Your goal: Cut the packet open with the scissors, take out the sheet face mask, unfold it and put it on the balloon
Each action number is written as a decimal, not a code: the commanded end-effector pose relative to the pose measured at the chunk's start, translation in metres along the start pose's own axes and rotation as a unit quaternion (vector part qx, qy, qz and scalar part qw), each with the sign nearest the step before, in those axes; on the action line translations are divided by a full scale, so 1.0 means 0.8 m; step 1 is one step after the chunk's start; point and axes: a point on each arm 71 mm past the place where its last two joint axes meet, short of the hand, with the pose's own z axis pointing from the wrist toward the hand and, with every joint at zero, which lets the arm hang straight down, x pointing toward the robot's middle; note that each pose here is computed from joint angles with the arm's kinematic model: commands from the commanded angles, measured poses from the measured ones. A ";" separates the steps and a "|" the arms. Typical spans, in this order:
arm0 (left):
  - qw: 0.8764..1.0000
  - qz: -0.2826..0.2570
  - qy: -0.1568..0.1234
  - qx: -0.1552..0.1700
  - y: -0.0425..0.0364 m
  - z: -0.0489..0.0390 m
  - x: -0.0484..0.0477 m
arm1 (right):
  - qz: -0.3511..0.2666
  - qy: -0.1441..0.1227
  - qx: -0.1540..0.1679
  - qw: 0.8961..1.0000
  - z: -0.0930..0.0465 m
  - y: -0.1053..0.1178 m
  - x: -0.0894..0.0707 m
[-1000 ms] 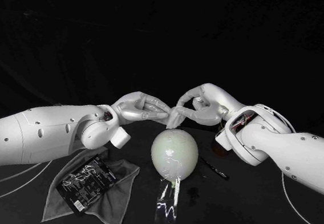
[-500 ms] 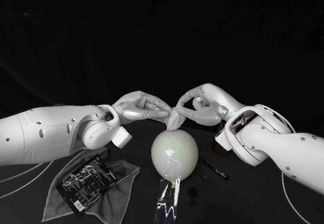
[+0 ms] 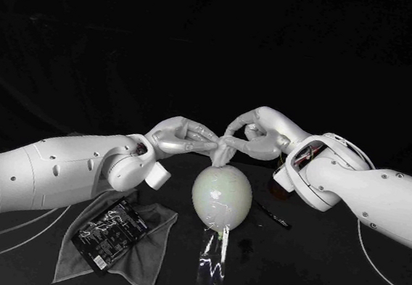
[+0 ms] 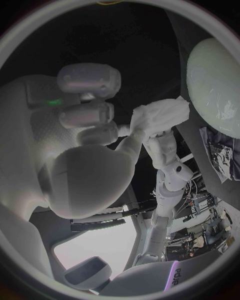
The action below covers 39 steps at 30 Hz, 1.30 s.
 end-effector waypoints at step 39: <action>0.999 -0.012 -0.041 -0.007 -0.0003 -0.012 -0.021 | -0.008 -0.014 0.004 1.000 -0.003 -0.003 -0.005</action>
